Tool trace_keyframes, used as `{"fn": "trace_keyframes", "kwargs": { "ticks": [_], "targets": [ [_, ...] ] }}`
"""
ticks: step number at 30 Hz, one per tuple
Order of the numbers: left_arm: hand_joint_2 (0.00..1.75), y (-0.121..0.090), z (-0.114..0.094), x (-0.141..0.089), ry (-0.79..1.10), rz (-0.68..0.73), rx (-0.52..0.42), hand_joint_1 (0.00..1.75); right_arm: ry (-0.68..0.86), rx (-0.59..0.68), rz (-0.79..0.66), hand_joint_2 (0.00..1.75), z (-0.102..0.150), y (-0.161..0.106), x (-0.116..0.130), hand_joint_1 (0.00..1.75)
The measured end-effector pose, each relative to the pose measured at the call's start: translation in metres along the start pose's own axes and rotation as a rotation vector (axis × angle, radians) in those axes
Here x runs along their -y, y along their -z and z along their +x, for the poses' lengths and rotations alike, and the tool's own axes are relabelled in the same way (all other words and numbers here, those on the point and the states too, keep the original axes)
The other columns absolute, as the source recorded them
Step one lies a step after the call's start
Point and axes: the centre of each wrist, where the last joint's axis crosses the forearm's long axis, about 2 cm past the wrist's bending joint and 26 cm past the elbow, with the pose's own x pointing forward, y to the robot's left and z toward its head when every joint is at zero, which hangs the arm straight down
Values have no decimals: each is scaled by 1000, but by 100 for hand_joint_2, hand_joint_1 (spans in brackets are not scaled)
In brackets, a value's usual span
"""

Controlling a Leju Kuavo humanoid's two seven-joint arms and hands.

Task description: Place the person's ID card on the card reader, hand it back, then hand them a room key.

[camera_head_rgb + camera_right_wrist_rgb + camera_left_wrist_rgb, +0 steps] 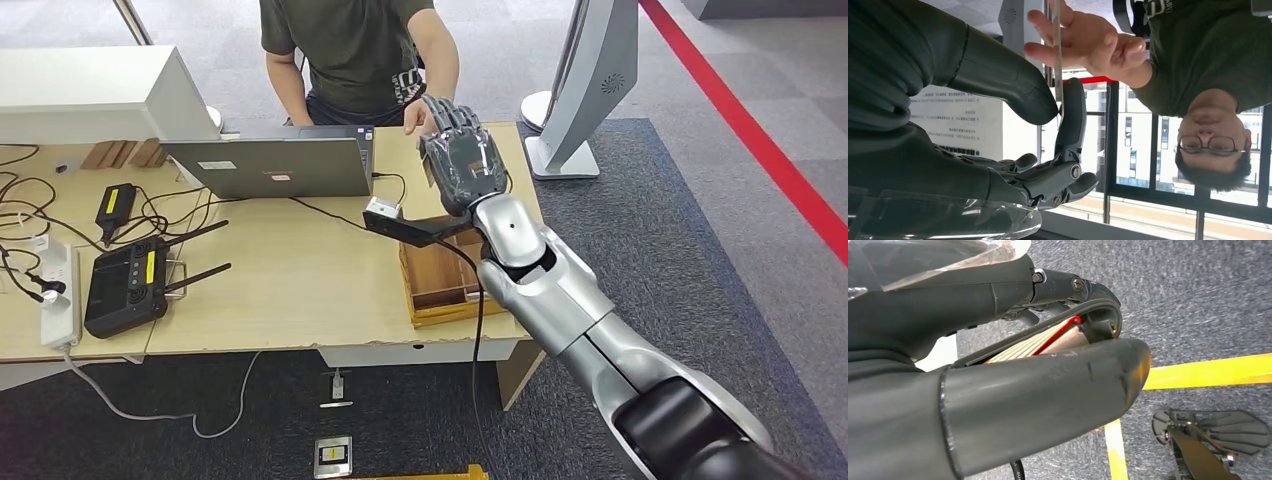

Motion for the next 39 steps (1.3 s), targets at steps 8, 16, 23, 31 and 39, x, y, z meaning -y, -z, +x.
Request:
{"fn": "trace_keyframes", "kwargs": {
  "ticks": [8, 16, 23, 31, 39],
  "targets": [
    [0, 0, -1, 0, -12, 5, -18, 0, -18, -10, 50, 175, 3, 9, -10, 175],
    [0, 0, -2, 0, -16, 10, -17, 0, -42, -22, 92, 87, 1, 12, -19, 44],
    [0, 0, -2, 0, -18, 10, -14, 0, -75, -16, 87, 0, -6, 15, -23, 0],
    [0, 0, -5, 1, -34, 11, -35, 0, -152, -48, 143, 0, -30, 19, -25, 0],
    [0, 0, -7, 4, -60, 5, -66, 0, -77, -194, 315, 0, -109, -21, -60, 0]
  ]
}}
